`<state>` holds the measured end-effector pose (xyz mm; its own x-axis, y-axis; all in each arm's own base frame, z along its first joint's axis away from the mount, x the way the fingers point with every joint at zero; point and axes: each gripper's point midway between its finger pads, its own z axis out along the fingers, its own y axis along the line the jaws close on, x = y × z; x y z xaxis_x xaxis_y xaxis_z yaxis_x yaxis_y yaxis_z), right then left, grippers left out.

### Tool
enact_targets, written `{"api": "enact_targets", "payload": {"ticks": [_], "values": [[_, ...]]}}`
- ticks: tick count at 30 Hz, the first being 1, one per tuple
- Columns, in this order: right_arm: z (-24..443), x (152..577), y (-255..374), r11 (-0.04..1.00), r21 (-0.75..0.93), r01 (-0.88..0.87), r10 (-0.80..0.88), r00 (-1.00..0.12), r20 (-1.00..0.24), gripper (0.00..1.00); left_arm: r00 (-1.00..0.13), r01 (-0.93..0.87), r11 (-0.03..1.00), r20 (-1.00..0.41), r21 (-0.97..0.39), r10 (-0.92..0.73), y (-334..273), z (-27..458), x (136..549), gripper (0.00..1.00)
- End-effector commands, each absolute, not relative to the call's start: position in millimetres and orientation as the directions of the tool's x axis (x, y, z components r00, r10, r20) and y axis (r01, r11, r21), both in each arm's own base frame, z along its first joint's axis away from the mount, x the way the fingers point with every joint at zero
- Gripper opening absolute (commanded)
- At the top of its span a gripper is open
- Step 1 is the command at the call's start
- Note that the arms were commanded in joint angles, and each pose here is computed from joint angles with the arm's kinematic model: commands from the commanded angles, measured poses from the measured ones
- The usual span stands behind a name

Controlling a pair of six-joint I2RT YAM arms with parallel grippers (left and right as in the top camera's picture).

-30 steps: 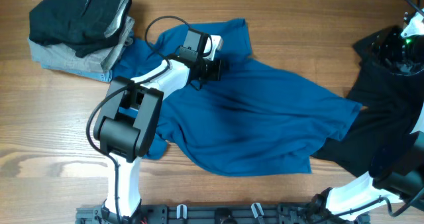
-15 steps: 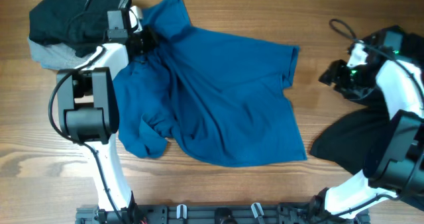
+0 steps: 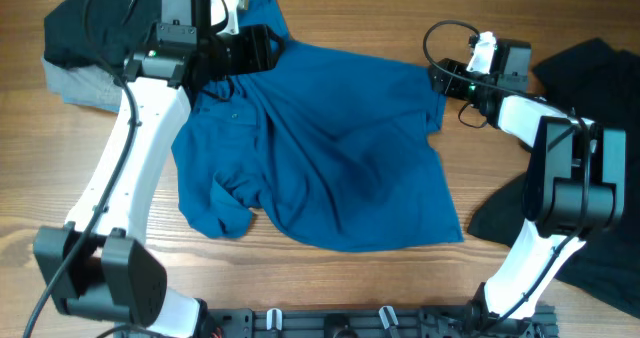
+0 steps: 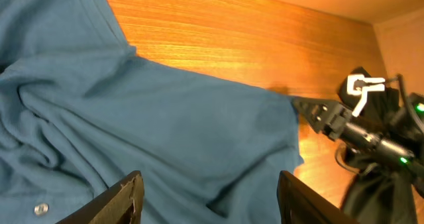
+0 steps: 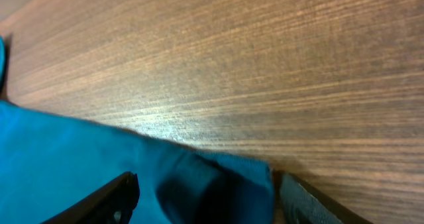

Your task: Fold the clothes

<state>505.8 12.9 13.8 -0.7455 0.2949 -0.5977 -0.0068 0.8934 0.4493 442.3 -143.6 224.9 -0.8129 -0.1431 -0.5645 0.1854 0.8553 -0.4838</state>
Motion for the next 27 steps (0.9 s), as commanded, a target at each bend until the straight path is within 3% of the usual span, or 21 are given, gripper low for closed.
{"api": "enact_targets", "payload": {"ticks": [1, 3, 4, 5, 6, 12, 16, 18, 19, 20, 22, 27], "values": [[-25, 490, 28, 0.870, 0.492, 0.031, 0.314, -0.805, -0.504, 0.54, -0.797, 0.196, 0.871, -0.591, -0.450, -0.125, -138, 244, 429, 0.64], [-18, 496, 26, 0.867, 0.497, 0.026, 0.320, -0.793, -0.518, 0.30, -0.809, 0.176, 0.881, -0.574, -0.440, -0.125, -134, 239, 425, 0.64], [-7, 505, 22, 0.847, 0.530, 0.043, 0.362, -0.777, -0.515, 0.14, -0.816, 0.171, 0.882, -0.564, -0.440, -0.124, -134, 238, 423, 0.64], [4, 515, 17, 0.806, 0.584, 0.098, 0.443, -0.753, -0.486, 0.04, -0.818, 0.168, 0.883, -0.562, -0.439, -0.124, -134, 237, 422, 0.64], [25, 532, 12, 0.778, 0.624, 0.075, 0.477, -0.717, -0.508, 0.04, -0.815, 0.160, 0.890, -0.565, -0.428, -0.126, -131, 236, 423, 0.64], [124, 598, -70, 0.828, 0.558, 0.058, 0.513, -0.478, -0.713, 0.04, -0.813, 0.141, 0.902, -0.567, -0.407, -0.129, -126, 234, 425, 0.66], [144, 608, -122, 0.856, 0.480, 0.194, 0.517, -0.342, -0.785, 0.04, -0.814, 0.140, 0.903, -0.566, -0.407, -0.129, -126, 234, 424, 0.66], [143, 606, -131, 0.862, 0.462, 0.208, 0.507, -0.338, -0.793, 0.05, -0.820, 0.136, 0.903, -0.558, -0.406, -0.128, -126, 232, 423, 0.68], [142, 604, -137, 0.859, 0.463, 0.218, 0.511, -0.336, -0.791, 0.28, -0.824, 0.130, 0.906, -0.552, -0.403, -0.127, -125, 230, 421, 0.69], [139, 600, -147, 0.851, 0.468, 0.237, 0.524, -0.339, -0.781, 0.75, -0.830, 0.114, 0.914, -0.543, -0.390, -0.128, -122, 227, 419, 0.71], [138, 592, -152, 0.840, 0.497, 0.218, 0.543, -0.369, -0.755, 0.98, -0.843, 0.083, 0.928, -0.522, -0.362, -0.129, -115, 221, 415, 0.78], [178, 543, -116, 0.787, 0.615, 0.046, 0.533, -0.553, -0.641, 0.99, -0.890, -0.008, 0.965, -0.438, -0.262, -0.127, -91, 201, 393, 0.78]]}}
